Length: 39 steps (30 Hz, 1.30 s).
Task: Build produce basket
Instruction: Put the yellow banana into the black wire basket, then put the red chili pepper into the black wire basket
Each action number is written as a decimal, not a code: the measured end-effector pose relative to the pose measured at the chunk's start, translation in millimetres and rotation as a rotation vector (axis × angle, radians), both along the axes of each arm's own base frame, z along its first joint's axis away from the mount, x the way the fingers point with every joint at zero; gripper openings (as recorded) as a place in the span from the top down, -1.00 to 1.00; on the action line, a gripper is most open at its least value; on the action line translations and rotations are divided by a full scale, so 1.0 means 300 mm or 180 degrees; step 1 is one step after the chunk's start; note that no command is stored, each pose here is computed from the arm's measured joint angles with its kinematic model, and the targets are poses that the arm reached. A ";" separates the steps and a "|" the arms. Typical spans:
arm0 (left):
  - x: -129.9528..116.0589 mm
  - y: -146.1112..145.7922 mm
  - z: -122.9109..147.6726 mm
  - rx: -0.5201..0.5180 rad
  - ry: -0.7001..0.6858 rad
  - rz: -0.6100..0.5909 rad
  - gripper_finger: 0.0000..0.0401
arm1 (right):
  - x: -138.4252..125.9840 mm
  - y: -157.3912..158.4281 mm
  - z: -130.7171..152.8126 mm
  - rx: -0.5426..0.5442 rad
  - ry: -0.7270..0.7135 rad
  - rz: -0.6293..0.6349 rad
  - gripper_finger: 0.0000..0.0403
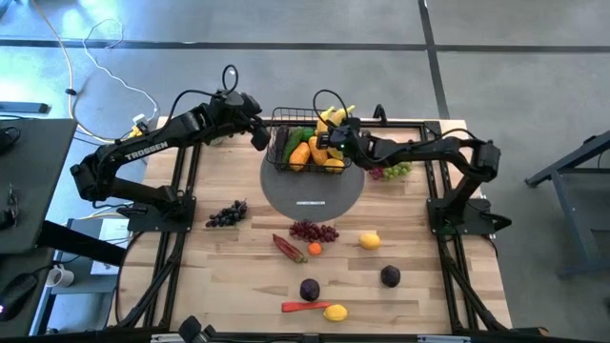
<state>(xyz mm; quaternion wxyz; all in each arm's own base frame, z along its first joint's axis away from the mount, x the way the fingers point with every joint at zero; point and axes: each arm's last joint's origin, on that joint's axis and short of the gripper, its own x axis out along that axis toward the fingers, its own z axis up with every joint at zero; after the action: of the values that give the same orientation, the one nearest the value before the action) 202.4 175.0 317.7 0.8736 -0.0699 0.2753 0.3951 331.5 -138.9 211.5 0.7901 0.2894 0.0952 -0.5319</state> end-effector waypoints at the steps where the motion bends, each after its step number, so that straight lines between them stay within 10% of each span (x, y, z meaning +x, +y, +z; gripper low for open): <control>1: 0.000 0.000 0.000 -0.0008 -0.0006 -0.0016 -0.13 | -0.003 -0.006 -0.002 0.0022 0.0008 0.0005 0.52; 11: 0.001 -0.001 0.000 -0.0022 -0.0016 -0.0041 -0.13 | -0.028 -0.056 -0.012 0.0312 -0.0159 -0.0067 -0.11; 39: 0.060 -0.100 -0.021 -0.0443 -0.0048 -0.0584 -0.13 | -0.173 0.067 0.271 0.0051 -0.0291 0.0231 -0.12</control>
<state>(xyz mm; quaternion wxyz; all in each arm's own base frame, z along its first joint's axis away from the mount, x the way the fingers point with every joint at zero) 220.3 144.9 311.3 0.9012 -0.1080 0.3007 0.2928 279.5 -118.9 292.7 0.8101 0.3161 0.0737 -0.4883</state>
